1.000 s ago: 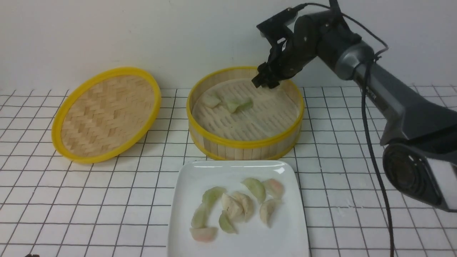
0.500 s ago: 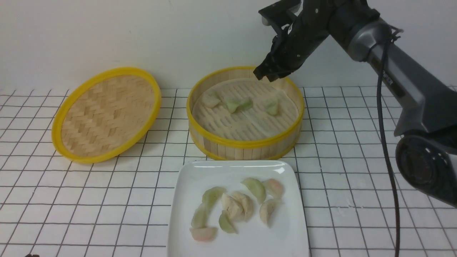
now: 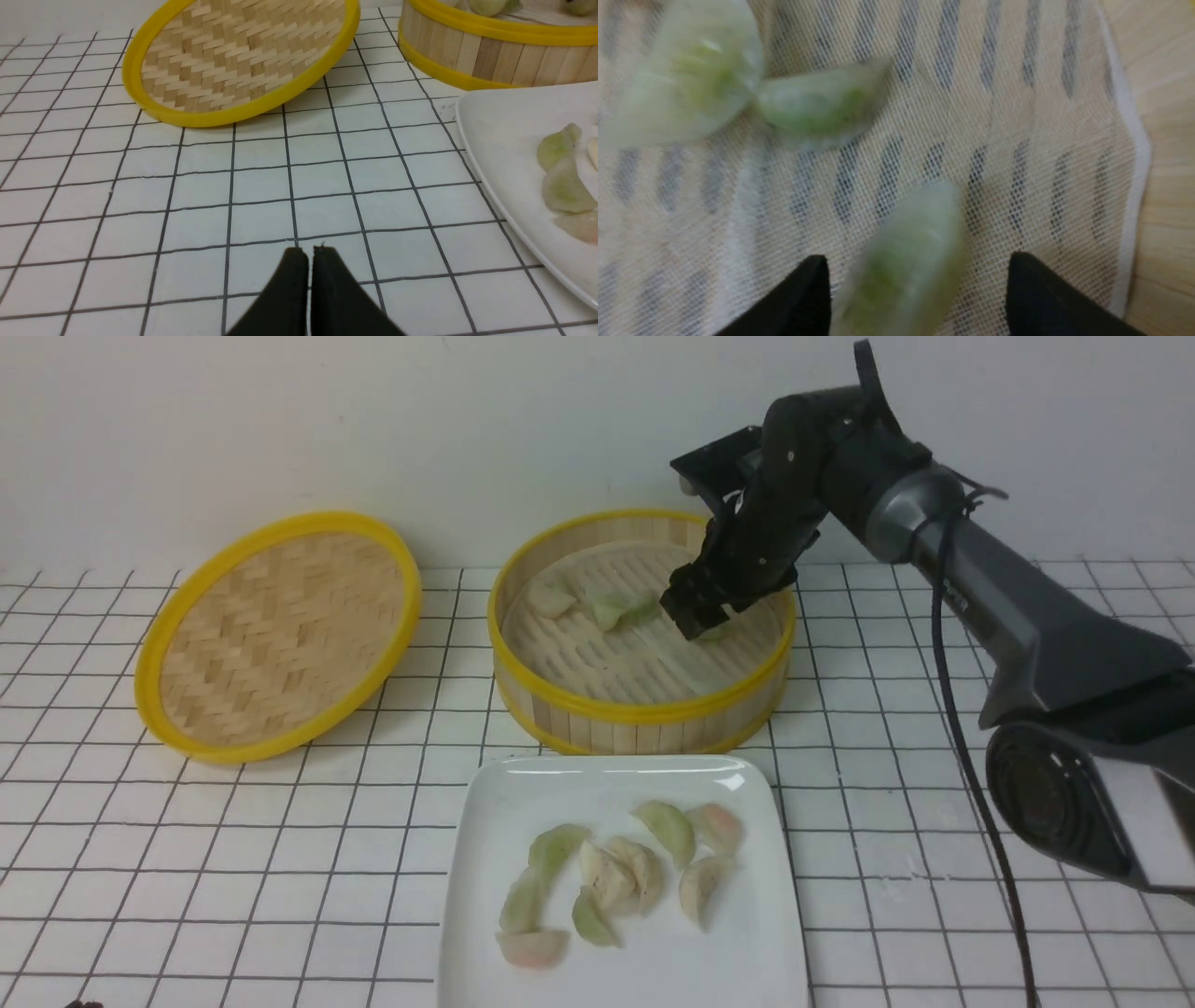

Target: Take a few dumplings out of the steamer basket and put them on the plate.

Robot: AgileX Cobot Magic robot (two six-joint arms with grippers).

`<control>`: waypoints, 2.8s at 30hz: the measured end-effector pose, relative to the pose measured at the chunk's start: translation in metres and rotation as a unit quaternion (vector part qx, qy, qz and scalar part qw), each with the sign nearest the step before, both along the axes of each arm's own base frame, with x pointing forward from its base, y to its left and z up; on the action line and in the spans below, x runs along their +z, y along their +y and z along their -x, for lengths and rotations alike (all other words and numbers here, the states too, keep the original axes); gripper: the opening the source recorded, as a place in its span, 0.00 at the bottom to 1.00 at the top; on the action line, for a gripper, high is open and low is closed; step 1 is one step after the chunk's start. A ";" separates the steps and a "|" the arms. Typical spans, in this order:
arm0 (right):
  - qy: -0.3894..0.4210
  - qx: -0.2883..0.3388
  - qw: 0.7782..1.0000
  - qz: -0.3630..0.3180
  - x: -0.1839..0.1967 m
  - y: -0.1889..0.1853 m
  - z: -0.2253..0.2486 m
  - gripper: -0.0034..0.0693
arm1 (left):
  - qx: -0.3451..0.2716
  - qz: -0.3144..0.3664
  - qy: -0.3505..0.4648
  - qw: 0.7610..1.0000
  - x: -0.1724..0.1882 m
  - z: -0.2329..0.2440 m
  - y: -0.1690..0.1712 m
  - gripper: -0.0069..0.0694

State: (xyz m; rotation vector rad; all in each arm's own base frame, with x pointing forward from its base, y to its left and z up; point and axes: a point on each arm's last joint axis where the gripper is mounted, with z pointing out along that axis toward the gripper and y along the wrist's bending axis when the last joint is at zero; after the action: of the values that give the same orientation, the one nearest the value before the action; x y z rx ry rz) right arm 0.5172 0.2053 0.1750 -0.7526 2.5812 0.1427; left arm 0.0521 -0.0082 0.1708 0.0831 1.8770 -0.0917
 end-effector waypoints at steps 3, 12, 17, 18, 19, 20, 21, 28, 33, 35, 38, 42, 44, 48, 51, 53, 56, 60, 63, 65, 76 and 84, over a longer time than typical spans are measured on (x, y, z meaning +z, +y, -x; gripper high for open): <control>0.006 -0.021 1.000 0.006 -0.007 -0.002 -0.001 0.67 | 0.000 0.000 0.000 1.000 0.000 0.000 0.000 0.08; -0.010 -0.027 0.999 0.014 0.005 -0.005 -0.001 0.38 | 0.000 0.000 0.000 1.000 0.000 0.000 0.000 0.08; -0.056 -0.033 0.998 -0.021 0.076 -0.008 0.013 0.38 | 0.000 0.000 0.000 1.000 0.000 0.000 0.000 0.08; -0.062 -0.033 0.997 -0.024 0.084 -0.009 0.015 0.38 | 0.000 0.000 0.000 1.000 0.000 0.000 0.000 0.08; -0.067 -0.036 0.997 -0.033 0.106 -0.012 0.025 0.38 | 0.000 0.000 0.000 1.000 0.000 0.000 0.000 0.08; -0.067 -0.037 0.996 -0.040 0.120 -0.015 0.034 0.38 | 0.000 0.000 0.000 1.000 0.000 0.000 0.000 0.08; -0.068 -0.036 0.996 -0.049 0.138 -0.018 0.047 0.38 | 0.000 0.000 0.000 1.000 0.000 0.000 0.000 0.08; 0.037 -0.008 0.995 -0.096 0.153 -0.019 0.128 0.38 | 0.000 0.000 0.000 1.000 0.000 0.000 0.000 0.08; 0.173 0.039 0.981 -0.072 0.099 0.008 0.204 0.38 | 0.000 0.000 0.000 1.000 0.000 0.000 0.000 0.08; 0.192 0.050 0.978 -0.060 0.087 0.013 0.213 0.38 | 0.000 0.000 0.000 1.000 0.000 0.000 0.000 0.08; 0.218 0.075 0.973 -0.032 0.053 0.030 0.233 0.38 | 0.000 0.000 0.000 1.000 0.000 0.000 0.000 0.08; 0.208 0.079 0.974 -0.029 0.031 0.042 0.231 0.38 | 0.000 0.000 0.000 1.000 0.000 0.000 0.000 0.08; 0.214 0.076 0.974 -0.024 0.018 0.045 0.228 0.41 | 0.000 0.000 0.000 1.000 0.000 0.000 0.000 0.08; 0.229 0.066 0.971 -0.016 0.005 0.046 0.226 0.54 | 0.000 0.000 0.000 1.000 0.000 0.000 0.000 0.08; 0.238 0.069 0.969 -0.009 0.008 0.046 0.226 0.64 | 0.000 0.000 0.000 1.000 0.000 0.000 0.000 0.08; 0.246 0.076 0.966 0.002 0.013 0.045 0.226 0.66 | 0.000 0.000 0.000 1.000 0.000 0.000 0.000 0.08; 0.203 0.073 0.976 -0.007 0.050 0.044 0.223 0.57 | 0.000 0.000 0.000 1.000 0.000 0.000 0.000 0.08; 0.124 0.059 0.990 -0.044 0.121 0.026 0.241 0.31 | 0.000 0.000 0.000 1.000 0.000 0.000 0.000 0.08; 0.049 0.045 0.995 -0.069 0.178 0.000 0.266 0.12 | 0.000 0.000 0.000 1.000 0.000 0.000 0.000 0.08; -0.006 0.031 0.995 -0.091 0.215 -0.021 0.288 0.06 | 0.000 0.000 0.000 1.000 0.000 0.000 0.000 0.08; -0.286 -0.036 0.921 -0.263 0.271 -0.151 0.436 0.03 | 0.000 0.000 0.000 1.000 0.000 0.000 0.000 0.08; -0.370 -0.061 0.848 -0.373 0.177 -0.189 0.483 0.03 | 0.000 0.000 0.000 1.000 0.000 0.000 0.000 0.08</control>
State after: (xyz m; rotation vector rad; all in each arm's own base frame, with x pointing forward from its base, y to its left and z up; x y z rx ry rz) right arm 0.0337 0.0159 0.3525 -0.2507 1.6148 0.6349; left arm 0.0521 -0.0082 0.1708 0.0831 1.8770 -0.0917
